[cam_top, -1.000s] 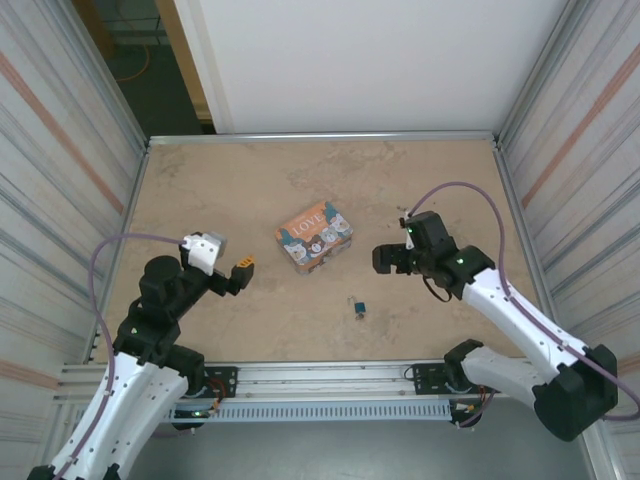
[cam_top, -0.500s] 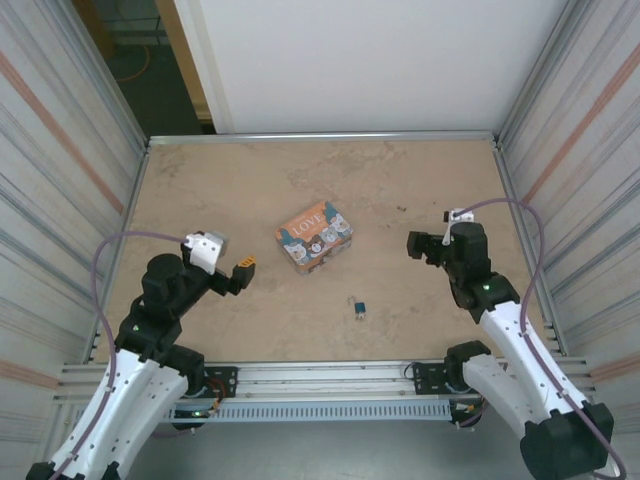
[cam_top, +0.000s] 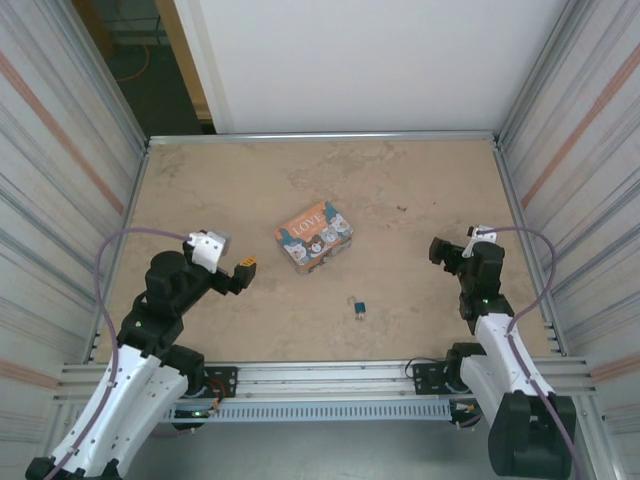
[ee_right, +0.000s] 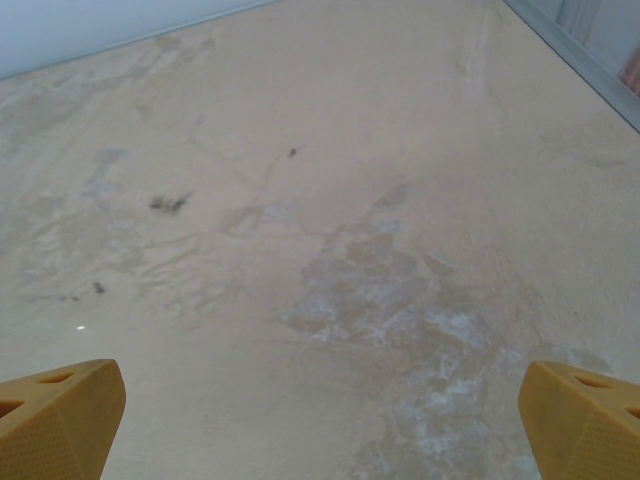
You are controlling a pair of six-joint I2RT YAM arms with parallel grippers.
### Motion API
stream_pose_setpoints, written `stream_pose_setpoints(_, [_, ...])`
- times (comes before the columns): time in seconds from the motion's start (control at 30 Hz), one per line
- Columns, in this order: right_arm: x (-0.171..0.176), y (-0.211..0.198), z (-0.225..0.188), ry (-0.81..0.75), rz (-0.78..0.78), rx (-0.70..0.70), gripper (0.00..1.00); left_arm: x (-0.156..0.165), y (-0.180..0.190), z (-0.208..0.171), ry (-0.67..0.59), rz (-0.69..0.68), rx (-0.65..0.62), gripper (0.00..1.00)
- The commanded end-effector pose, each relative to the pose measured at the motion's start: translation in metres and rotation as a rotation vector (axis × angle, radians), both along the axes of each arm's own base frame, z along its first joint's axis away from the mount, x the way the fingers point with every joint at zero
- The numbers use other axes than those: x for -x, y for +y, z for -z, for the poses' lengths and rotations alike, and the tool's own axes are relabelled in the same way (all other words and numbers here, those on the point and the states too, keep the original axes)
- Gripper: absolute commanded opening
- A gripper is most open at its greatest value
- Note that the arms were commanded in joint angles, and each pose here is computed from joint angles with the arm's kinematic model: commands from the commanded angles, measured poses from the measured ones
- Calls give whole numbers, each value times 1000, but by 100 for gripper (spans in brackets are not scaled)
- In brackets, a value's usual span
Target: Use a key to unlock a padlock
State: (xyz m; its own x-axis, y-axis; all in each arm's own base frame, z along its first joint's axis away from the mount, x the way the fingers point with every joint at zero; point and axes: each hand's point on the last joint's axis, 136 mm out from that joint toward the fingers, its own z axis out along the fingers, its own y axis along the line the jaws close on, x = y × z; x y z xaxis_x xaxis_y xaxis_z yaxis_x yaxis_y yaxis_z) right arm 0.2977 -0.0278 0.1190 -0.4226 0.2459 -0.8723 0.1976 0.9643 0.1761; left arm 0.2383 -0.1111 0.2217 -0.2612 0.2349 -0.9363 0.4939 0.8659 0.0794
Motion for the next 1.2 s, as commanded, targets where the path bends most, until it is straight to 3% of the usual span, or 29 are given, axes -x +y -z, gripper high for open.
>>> stream_pose_setpoints(0.0, [-13, -3, -14, -96, -22, 15, 99, -3, 5, 3, 2, -21, -25, 99])
stream_pose_setpoints(0.83, [-59, 9, -2, -215, -132, 49, 99, -8, 9, 12, 32, -41, -66, 99])
stream_pose_setpoints(1.17, [-74, 15, 21, -180, -176, 61, 99, -6, 10, 10, 19, -47, -64, 99])
